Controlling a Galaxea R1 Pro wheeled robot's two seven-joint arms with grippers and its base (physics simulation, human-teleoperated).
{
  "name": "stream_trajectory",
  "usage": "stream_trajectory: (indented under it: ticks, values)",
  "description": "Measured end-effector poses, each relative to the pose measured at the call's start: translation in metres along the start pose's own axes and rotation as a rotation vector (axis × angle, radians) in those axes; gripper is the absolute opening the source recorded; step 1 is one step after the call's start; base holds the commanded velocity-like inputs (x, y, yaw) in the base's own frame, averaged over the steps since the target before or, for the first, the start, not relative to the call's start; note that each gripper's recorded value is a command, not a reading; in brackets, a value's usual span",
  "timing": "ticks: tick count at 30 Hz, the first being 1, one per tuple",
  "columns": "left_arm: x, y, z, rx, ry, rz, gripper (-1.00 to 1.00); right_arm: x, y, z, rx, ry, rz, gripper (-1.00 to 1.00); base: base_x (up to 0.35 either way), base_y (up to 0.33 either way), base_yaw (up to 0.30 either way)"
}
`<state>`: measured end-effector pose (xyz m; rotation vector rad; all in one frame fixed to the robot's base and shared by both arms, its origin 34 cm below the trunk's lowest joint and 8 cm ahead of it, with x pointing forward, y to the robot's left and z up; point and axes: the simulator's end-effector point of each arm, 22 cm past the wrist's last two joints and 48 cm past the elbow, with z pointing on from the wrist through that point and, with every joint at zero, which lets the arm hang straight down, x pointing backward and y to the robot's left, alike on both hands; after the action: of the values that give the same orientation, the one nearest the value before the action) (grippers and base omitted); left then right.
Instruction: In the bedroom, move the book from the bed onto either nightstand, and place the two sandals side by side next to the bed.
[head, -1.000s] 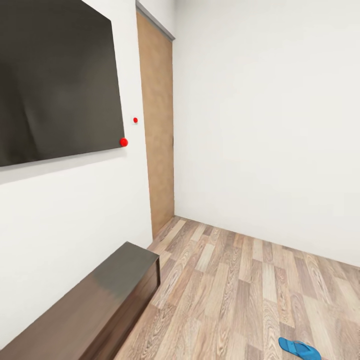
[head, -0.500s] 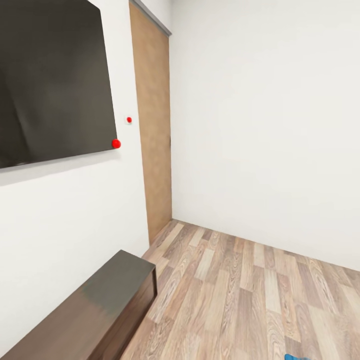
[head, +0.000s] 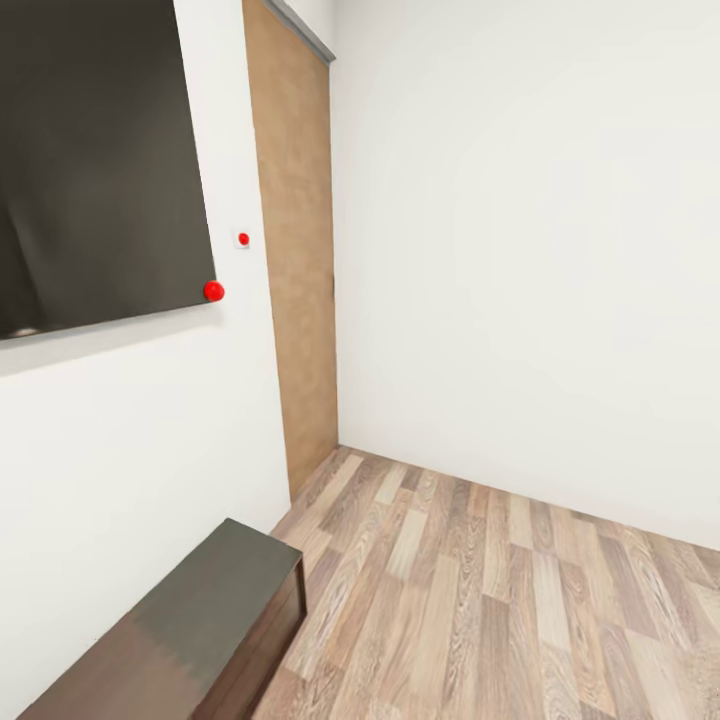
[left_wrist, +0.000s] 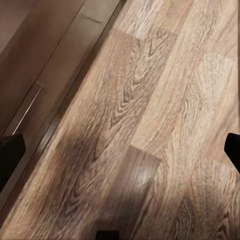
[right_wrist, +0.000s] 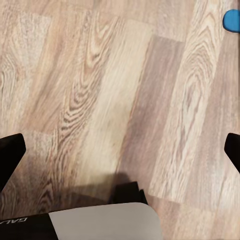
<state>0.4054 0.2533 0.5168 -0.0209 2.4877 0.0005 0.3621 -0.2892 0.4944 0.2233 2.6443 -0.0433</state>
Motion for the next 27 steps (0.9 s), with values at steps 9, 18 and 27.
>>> stream_trajectory:
  ticks: [9, 18, 27]
  values:
    - [-0.0001, -0.0006, 0.0001, 0.001, 0.000, 0.000, 1.00, 0.0001, -0.0001, 0.0001, 0.000, 0.000, 0.000, 1.00, 0.011, 0.000, -0.264]
    - [-0.0001, -0.0007, 0.0001, 0.001, 0.000, -0.001, 1.00, 0.0000, 0.0003, 0.0001, 0.000, 0.000, -0.001, 1.00, 0.000, 0.000, -0.270]
    - [-0.0002, -0.0007, -0.0002, 0.001, -0.001, -0.001, 1.00, -0.0001, 0.0000, -0.0001, 0.000, -0.001, -0.001, 1.00, 0.162, 0.000, -0.105]
